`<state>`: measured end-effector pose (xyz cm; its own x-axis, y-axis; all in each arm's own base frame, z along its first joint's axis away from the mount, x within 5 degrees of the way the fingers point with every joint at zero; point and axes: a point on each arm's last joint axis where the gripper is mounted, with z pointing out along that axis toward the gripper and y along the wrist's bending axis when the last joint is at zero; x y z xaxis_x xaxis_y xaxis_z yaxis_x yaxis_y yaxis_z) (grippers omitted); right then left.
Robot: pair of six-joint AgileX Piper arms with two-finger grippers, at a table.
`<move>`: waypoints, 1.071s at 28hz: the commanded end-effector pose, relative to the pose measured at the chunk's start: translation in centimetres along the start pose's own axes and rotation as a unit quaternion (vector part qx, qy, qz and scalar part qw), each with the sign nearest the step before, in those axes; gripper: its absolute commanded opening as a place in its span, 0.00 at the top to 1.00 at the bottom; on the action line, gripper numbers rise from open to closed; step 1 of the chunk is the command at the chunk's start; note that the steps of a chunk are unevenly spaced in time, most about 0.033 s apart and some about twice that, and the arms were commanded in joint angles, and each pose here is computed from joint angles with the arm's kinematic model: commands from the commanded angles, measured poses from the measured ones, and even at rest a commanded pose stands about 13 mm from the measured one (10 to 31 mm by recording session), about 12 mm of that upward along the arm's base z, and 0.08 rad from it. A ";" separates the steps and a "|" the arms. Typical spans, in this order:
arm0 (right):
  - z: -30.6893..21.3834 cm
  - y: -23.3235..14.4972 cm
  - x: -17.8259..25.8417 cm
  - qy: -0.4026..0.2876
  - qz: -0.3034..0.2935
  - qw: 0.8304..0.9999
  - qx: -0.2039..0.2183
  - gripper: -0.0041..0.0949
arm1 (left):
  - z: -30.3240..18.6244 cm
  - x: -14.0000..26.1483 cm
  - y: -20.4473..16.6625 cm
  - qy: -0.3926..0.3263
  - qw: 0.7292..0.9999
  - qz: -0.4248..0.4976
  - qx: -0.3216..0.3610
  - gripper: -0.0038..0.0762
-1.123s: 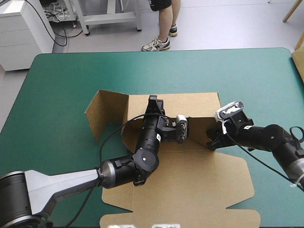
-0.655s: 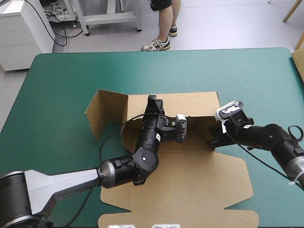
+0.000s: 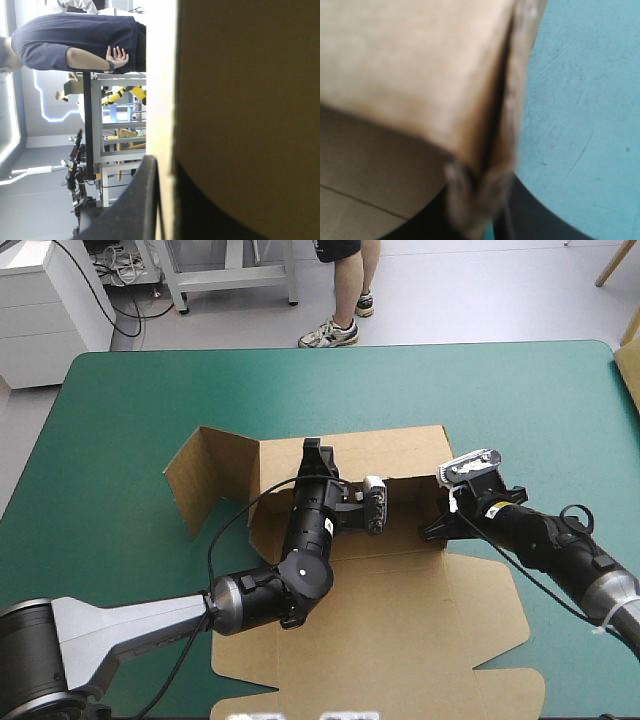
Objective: Fold the box
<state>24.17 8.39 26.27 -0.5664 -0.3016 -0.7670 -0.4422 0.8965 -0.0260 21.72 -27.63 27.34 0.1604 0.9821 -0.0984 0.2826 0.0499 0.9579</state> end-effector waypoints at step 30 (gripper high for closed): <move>-1.2 0.1 -1.3 -0.011 0.036 0.999 0.014 0.96 | -1.6 -1.6 1.2 -0.044 0.998 -0.032 -0.032 0.38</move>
<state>24.16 8.42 26.41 -0.6003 -0.2517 -0.7591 -0.3959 0.9182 0.0086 21.18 -28.66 26.71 0.2026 0.9701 -0.1336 0.2931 0.0701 0.9535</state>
